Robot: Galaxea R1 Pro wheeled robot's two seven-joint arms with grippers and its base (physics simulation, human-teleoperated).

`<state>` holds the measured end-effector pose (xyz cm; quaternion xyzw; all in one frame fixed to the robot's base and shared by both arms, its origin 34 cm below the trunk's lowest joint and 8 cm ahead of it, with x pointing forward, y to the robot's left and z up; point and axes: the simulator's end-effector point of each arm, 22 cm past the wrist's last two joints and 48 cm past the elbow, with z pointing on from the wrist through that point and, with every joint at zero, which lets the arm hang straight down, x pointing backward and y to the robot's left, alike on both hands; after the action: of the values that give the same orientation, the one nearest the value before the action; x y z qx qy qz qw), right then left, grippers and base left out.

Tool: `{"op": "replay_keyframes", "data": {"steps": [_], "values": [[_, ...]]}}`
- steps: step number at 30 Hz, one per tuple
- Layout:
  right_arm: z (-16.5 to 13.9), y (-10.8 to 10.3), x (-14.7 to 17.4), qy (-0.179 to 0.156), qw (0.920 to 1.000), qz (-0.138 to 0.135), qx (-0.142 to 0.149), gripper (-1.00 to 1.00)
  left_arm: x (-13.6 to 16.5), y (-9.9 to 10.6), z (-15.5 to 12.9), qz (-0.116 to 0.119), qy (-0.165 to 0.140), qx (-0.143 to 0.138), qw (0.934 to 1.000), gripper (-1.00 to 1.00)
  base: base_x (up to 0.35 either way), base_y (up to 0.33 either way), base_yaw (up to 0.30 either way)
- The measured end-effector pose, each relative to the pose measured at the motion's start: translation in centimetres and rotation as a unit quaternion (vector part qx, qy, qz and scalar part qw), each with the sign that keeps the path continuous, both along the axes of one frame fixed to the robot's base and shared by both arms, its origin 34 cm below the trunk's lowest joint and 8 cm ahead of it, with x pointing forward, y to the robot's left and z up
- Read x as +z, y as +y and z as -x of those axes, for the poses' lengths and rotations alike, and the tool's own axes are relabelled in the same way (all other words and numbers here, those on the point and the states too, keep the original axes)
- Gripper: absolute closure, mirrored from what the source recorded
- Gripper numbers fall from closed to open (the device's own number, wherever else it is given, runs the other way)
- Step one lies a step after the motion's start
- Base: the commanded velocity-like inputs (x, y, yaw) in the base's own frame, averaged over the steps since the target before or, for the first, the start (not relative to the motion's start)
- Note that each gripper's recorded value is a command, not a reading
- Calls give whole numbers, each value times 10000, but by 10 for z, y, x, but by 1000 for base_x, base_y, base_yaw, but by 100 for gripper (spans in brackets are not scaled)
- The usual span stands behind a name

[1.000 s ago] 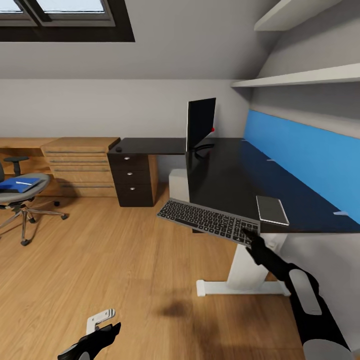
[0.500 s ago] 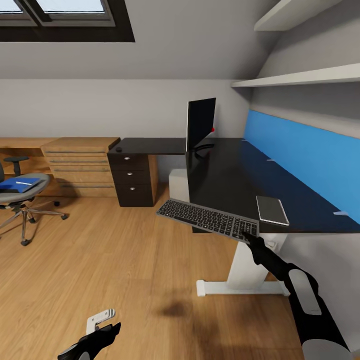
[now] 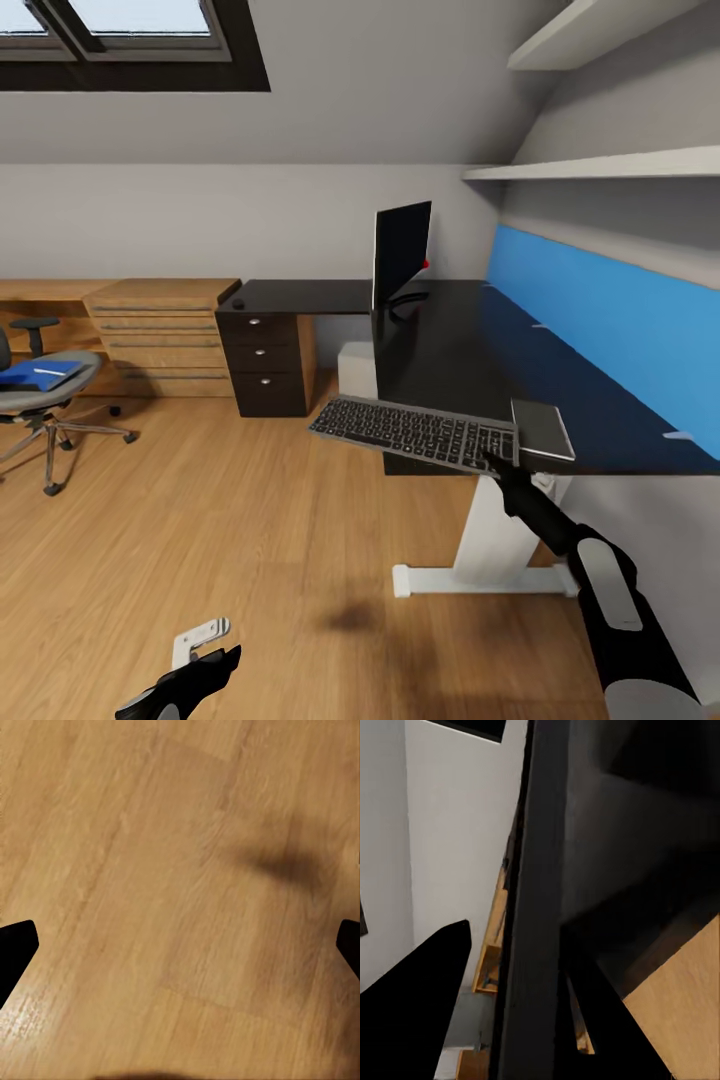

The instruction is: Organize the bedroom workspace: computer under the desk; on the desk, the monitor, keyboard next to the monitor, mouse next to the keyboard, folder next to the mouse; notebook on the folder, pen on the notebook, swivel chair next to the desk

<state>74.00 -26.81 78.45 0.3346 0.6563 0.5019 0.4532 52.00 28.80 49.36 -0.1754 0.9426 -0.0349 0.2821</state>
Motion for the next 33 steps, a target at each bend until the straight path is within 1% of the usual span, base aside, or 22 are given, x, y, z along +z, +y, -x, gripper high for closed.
{"op": "replay_keyframes", "data": {"steps": [2, 3, 4, 7, 8, 9, 10, 11, 12, 13, 14, 15, 17, 18, 19, 21, 22, 26, 28, 31, 32, 33], "values": [[0, 4, 6, -47, 10000, -5, 40, 100, 4, 0, 0, 0, 2, 0, 10000, -100, 0, 0, 0], [-1, 9, 8, -60, 9999, 8, 108, 100, 6, 0, -1, 1, 1, 1, 10000, -100, 0, 0, 0], [-1, 22, 11, -73, 9996, 52, 259, 100, 8, 0, -1, 3, 1, 4, 10000, -100, 0, 0, 0], [-1, 41, 16, -85, 9989, 142, 450, 100, 13, 0, -2, 5, 1, 7, 10000, -100, 0, 0, 0], [-1, 51, 17, -91, 9983, 184, 551, 100, 15, 0, -2, 5, 1, 9, 10000, -100, 0, 0, 0], [1, 70, 20, -119, 9967, 274, 755, 100, 17, 0, -2, 6, 1, 10, 10000, -100, 0, 0, 0], [1, 79, 22, -142, 9958, 339, 834, 100, 19, 0, -2, 6, 1, 11, 10000, -100, 0, 0, 0], [2, 93, 29, -241, 9944, 415, 941, 100, 21, 0, -2, 6, 2, 11, 10000, -100, 0, 0, 0], [1, 99, 35, -313, 9937, 468, 969, 100, 23, 0, -3, 6, 3, 11, 10000, -100, 0, 0, 0], [0, 108, 46, -483, 9925, 574, 965, 100, 25, 0, -3, 6, 3, 11, 10000, -100, 0, 0, 0], [-5, 116, 63, -762, 9915, 660, 821, 100, 27, 0, -3, 6, 3, 11, 10000, -100, 0, 0, 0], [-7, 118, 69, -851, 9913, 682, 734, 100, 28, 0, -3, 6, 3, 11, 10000, -100, 0, 0, 0], [-14, 119, 89, -1187, 9897, 733, 312, 100, 32, 0, -4, 6, 2, 12, 10000, -100, 0, 0, 0], [-16, 118, 95, -1265, 9889, 762, 185, 100, 34, 0, -4, 6, 2, 12, 10000, -100, 0, 0, 0], [-18, 116, 104, -1402, 9872, 753, -36, 100, 36, 0, -4, 5, 3, 13, 10000, -100, 0, 0, 0], [-20, 119, 115, -1559, 9845, 775, -236, 100, 40, 1, -4, 3, 4, 15, 10000, -100, 0, 0, 0], [-19, 126, 119, -1629, 9829, 823, -264, 100, 41, 1, -4, 2, 5, 15, 10000, -100, 0, 0, 0], [-8, 168, 119, -1782, 9775, 1129, 24, 100, 43, 1, -4, 1, 9, 14, 10000, -100, 0, 0, 0], [-4, 188, 116, -1770, 9778, 1120, 83, 100, 43, 0, -4, 4, 12, 9, 10000, -100, 0, 0, 0], [1, 210, 102, -1612, 9816, 1018, 136, 100, 37, 3, 2, -21, 86, 33, 10000, -100, 13, 26, 0], [1, 214, 101, -1592, 9821, 993, 148, 100, 35, 4, 3, -30, 90, 47, 9999, -100, 134, 202, 0], [6, 225, 96, -1543, 9831, 958, 217, 100, 33, 9, 4, -77, 22, 123, 9999, -100, 154, 232, 0]]}}
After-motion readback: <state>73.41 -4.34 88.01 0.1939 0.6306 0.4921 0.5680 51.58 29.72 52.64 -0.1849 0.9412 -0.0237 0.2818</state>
